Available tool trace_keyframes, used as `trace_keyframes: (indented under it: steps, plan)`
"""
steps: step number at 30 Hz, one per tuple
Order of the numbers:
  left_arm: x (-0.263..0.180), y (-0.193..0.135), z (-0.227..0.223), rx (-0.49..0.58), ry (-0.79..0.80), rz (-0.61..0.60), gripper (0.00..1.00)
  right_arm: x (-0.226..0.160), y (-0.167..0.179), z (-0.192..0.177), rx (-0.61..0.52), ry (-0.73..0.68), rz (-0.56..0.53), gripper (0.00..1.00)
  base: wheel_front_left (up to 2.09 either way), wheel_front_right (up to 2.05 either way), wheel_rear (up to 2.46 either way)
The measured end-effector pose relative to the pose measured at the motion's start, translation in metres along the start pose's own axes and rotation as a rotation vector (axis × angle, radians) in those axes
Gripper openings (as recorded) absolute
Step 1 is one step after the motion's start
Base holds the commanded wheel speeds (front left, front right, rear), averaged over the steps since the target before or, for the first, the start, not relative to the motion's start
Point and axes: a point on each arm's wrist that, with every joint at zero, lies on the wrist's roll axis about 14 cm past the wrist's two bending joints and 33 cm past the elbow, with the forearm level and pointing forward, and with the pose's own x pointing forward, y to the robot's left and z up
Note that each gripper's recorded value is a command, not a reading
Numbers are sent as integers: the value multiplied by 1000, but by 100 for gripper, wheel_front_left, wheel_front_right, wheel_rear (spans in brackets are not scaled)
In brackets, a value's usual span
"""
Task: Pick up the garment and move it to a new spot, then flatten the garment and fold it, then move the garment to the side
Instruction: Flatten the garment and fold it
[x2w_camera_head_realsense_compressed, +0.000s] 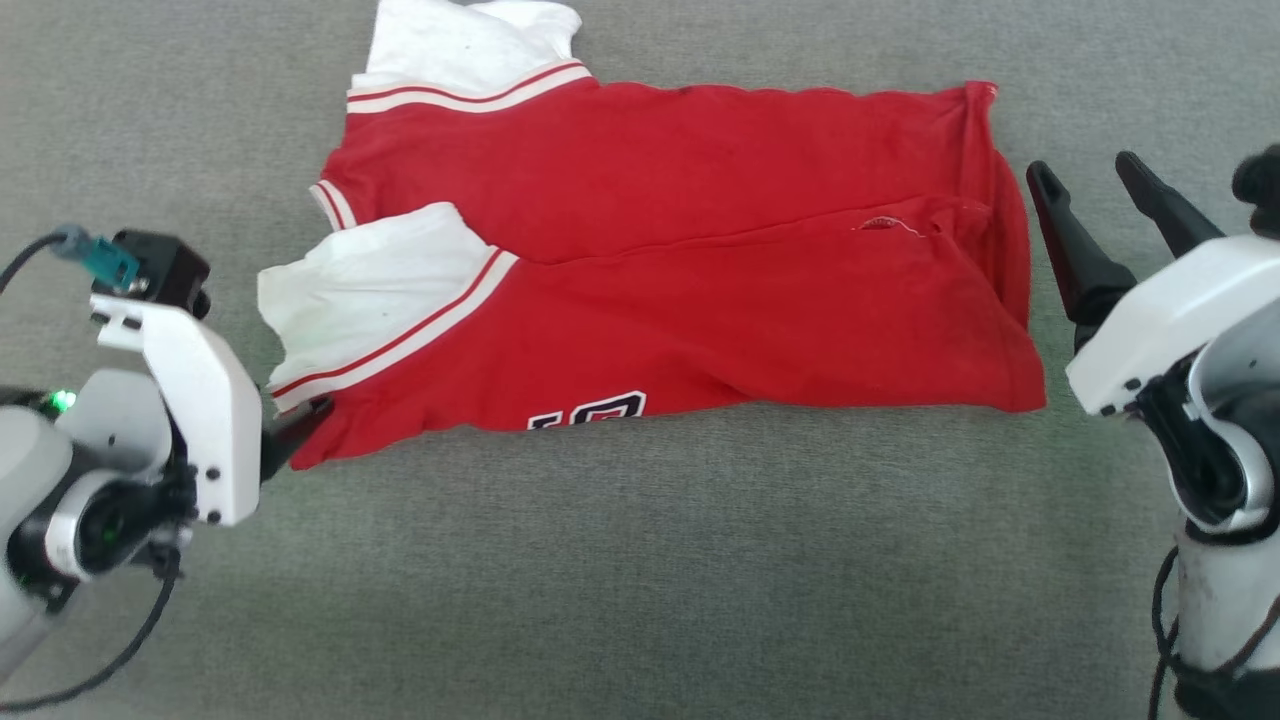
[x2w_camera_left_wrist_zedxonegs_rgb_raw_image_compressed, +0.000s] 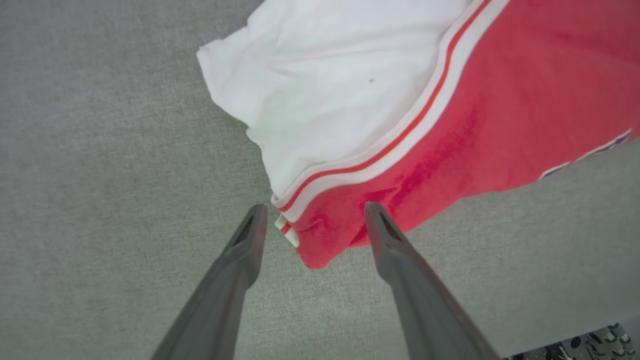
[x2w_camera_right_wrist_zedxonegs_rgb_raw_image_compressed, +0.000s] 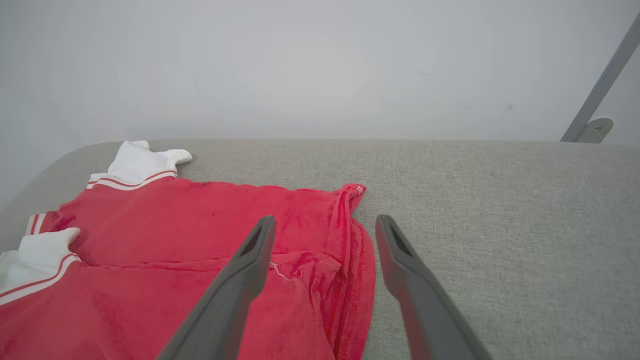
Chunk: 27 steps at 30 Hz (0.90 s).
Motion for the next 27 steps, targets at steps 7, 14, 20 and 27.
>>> trace_keyframes:
  steps: [7,14,20,27]
  plan:
    - [6,-3,-17,-47,27,22,100,-19,-11,-12,51,22,-47,100,0,0,0]
    - [34,11,-19,-103,12,58,100,-34,-22,-44,95,130,-83,100,0,0,0]
    - [52,12,-29,-145,75,39,69,-46,-20,-78,127,290,-79,100,0,0,0]
    - [57,13,-31,-142,95,20,0,-49,-16,-109,127,486,-66,100,0,0,0]
